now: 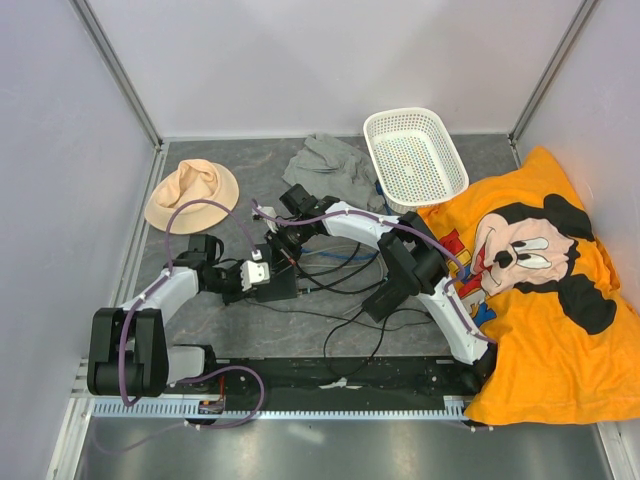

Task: Pull the plug from the switch port

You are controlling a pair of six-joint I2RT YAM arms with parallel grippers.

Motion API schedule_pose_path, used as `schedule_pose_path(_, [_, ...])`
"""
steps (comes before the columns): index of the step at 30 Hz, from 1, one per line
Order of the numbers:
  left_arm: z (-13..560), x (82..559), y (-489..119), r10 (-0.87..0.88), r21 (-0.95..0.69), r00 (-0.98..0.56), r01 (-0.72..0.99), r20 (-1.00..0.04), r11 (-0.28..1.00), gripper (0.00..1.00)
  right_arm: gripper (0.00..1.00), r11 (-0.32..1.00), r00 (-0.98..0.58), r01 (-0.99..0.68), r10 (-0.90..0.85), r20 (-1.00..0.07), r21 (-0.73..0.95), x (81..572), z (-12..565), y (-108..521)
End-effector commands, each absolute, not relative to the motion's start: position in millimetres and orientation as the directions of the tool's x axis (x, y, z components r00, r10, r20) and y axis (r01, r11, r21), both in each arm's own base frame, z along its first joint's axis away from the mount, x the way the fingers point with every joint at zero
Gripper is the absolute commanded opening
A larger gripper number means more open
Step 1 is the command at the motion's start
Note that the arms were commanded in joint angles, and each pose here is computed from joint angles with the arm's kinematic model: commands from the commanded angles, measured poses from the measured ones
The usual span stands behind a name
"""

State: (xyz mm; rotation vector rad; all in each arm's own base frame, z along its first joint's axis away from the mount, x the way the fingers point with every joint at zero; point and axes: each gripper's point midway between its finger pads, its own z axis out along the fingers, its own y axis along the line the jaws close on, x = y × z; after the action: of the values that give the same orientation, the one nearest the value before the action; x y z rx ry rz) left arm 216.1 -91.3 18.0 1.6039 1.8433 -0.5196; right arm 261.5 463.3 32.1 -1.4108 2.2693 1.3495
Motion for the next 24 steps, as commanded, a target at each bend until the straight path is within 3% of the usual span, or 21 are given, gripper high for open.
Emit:
schedule_pose_path(1, [16.8, 219.5, -90.7, 0.737, 0.134, -0.037, 0.976, -0.675, 0.171, 0.23, 0.00, 0.444, -0.589, -0.676, -0.805, -0.069, 0.588, 201.6, -87.6, 375.9])
schedule_pose_path(5, [15.9, 222.1, -86.7, 0.755, 0.149, -0.027, 0.975, -0.655, 0.164, 0.10, 0.00, 0.454, -0.589, -0.678, -0.806, -0.059, 0.578, 200.8, -90.3, 372.0])
schedule_pose_path(10, [16.3, 218.6, -82.1, 0.777, 0.152, -0.006, 0.980, -0.629, 0.131, 0.02, 0.00, 0.464, -0.590, -0.674, -0.806, -0.042, 0.575, 198.0, -93.8, 367.6])
schedule_pose_path(24, [7.7, 197.2, -68.1, 0.820, 0.144, -0.004, 0.984, -0.572, 0.106, 0.02, 0.00, 0.488, -0.594, -0.678, -0.804, -0.020, 0.550, 198.4, -101.5, 360.3])
